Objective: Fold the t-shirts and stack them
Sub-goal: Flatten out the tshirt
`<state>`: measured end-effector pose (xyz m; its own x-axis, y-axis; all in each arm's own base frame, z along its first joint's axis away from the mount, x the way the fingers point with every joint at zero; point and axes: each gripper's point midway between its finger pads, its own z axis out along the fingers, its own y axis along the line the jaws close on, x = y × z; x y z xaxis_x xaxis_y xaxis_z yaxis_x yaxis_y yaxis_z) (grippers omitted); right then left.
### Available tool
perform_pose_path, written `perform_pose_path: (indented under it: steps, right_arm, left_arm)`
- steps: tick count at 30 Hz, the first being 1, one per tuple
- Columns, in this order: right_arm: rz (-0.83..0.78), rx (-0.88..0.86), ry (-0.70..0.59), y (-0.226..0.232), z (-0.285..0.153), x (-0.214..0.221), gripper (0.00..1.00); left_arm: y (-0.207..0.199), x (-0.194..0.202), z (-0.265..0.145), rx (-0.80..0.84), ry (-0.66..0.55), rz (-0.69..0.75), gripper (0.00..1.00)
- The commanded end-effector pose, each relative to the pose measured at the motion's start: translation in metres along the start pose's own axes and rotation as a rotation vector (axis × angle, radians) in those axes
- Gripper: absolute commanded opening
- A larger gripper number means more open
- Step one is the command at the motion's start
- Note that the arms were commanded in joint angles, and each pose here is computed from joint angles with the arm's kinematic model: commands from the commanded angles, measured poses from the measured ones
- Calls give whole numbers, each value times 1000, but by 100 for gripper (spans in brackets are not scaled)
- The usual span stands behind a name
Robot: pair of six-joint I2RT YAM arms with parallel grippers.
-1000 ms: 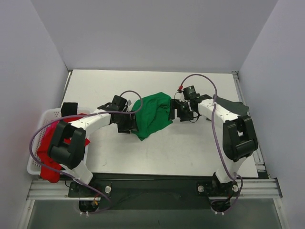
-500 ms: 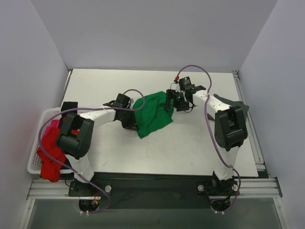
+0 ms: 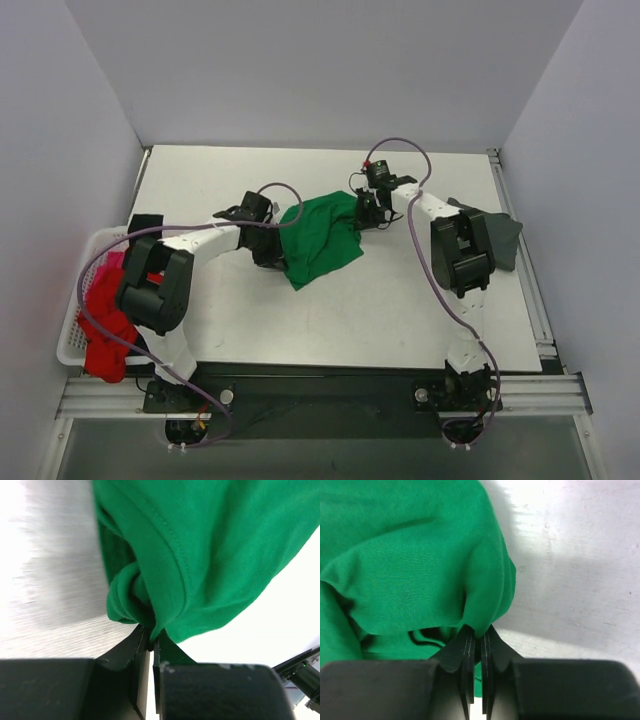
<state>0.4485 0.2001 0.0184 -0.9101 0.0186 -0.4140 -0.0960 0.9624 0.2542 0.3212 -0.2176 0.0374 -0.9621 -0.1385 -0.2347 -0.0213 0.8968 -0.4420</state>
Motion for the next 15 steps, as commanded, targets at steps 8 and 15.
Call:
perform_pose_path:
  steps: [8, 15]
  right_arm:
    - [8, 52, -157, -28, -116, -27, 0]
    - [-19, 43, -236, -24, -209, -1, 0]
  left_arm:
    - [25, -89, -113, 7, -292, 33, 0]
    - [24, -101, -180, 33, -413, 50, 0]
